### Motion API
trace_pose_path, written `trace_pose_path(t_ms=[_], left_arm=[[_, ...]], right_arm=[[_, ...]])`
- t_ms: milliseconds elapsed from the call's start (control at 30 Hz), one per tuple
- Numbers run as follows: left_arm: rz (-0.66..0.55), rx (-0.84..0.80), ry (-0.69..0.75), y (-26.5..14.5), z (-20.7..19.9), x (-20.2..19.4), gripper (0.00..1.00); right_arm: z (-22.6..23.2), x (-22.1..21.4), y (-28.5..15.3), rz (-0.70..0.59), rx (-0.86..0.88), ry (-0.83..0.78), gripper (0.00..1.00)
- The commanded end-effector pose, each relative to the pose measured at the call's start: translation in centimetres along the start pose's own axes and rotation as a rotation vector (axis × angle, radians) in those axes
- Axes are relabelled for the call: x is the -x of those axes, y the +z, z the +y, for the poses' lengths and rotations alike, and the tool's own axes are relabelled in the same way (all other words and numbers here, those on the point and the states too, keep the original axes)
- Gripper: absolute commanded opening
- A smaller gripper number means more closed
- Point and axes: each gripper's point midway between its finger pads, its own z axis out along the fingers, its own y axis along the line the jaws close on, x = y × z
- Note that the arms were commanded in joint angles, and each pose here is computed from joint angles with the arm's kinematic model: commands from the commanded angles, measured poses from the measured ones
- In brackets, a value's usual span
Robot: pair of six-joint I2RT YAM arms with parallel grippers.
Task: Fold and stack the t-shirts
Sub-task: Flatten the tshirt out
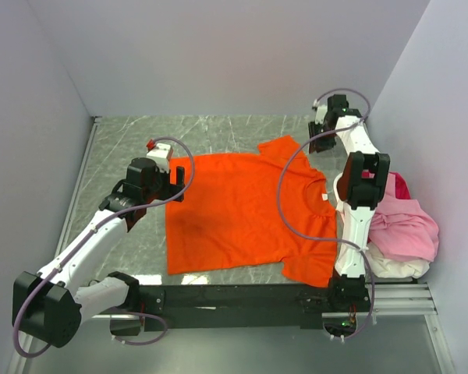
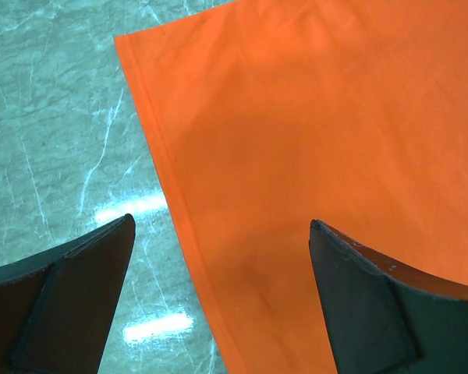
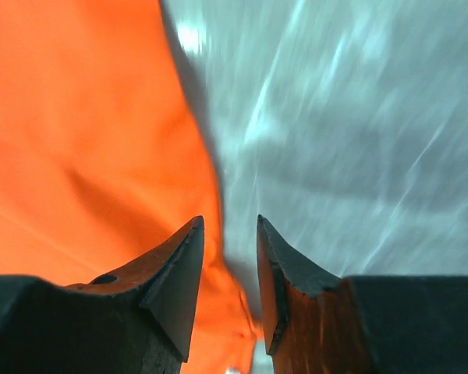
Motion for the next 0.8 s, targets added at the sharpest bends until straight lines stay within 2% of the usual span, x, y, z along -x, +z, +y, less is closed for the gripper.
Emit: trace_pose_path(t_ms=[0, 267, 400, 600, 767], left_arm=[[-0.035, -0.004, -0.02, -0.2, -0.1, 1.2, 0.99], [-0.024, 0.013, -0.016, 0.2, 0.2, 0.8, 0.99], [-0.012, 0.019, -0.013, 0.5, 0.3, 0.6, 0.99], [0.001, 0.026, -0.012, 0.9, 0.4, 0.4, 0.99], [0.011, 0.024, -0.008, 1.1, 0.4, 0.2, 0.99]], right_arm=[[1.0, 4.8, -0.4, -0.127, 0.075, 0.048, 0.41], [2.9, 10.0, 3.3, -0.262, 0.189, 0.223, 0.47], [2.4, 11.4, 3.8, -0.311, 0.16, 0.23, 0.5], [2.8, 10.5, 5.3, -0.261, 0.178, 0.194, 0.51], [2.9, 8.3, 6.5, -0.188, 0.19, 0.172, 0.47]])
